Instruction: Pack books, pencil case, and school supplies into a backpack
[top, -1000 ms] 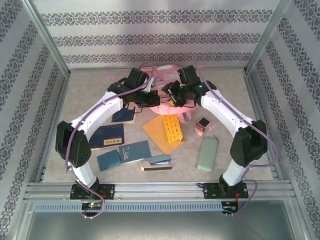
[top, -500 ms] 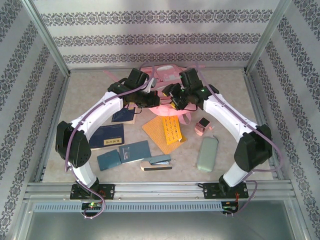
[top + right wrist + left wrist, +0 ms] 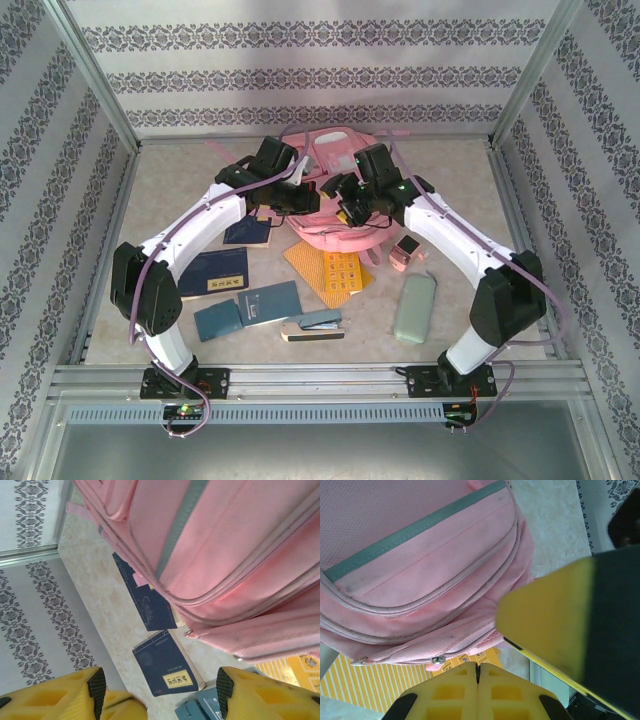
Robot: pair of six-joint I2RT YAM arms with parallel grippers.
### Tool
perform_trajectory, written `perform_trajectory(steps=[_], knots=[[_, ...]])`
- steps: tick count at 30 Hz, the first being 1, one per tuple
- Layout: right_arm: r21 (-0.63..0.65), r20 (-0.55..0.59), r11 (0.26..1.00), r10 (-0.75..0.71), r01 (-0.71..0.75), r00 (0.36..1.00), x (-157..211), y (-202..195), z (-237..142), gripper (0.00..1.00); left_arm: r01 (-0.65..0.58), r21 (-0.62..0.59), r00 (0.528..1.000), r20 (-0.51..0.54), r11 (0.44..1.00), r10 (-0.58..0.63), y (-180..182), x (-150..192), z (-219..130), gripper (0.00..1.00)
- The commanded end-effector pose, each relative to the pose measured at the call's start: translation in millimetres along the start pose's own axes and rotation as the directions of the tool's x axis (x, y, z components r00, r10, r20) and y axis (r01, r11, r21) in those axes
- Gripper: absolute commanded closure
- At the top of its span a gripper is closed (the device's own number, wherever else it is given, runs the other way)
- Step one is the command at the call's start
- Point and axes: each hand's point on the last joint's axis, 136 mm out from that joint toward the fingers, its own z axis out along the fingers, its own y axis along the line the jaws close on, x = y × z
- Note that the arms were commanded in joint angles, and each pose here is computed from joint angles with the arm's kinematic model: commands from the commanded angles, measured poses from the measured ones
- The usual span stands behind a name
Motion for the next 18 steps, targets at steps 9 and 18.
perform_trajectory(steps=[9, 18], knots=[[0.19, 0.058, 0.942, -0.292, 0.277, 0.955, -20, -60, 0, 0.46, -0.044, -0.042, 0.998, -0.041, 0.998, 0.042, 5, 43, 7, 0.92], [0.263, 0.027, 0.933, -0.262, 0.246, 0.965, -10, -97, 9, 0.37, -0.02, -0.193, 0.999, 0.032, 0.981, 0.027, 45, 75, 9, 0.65]])
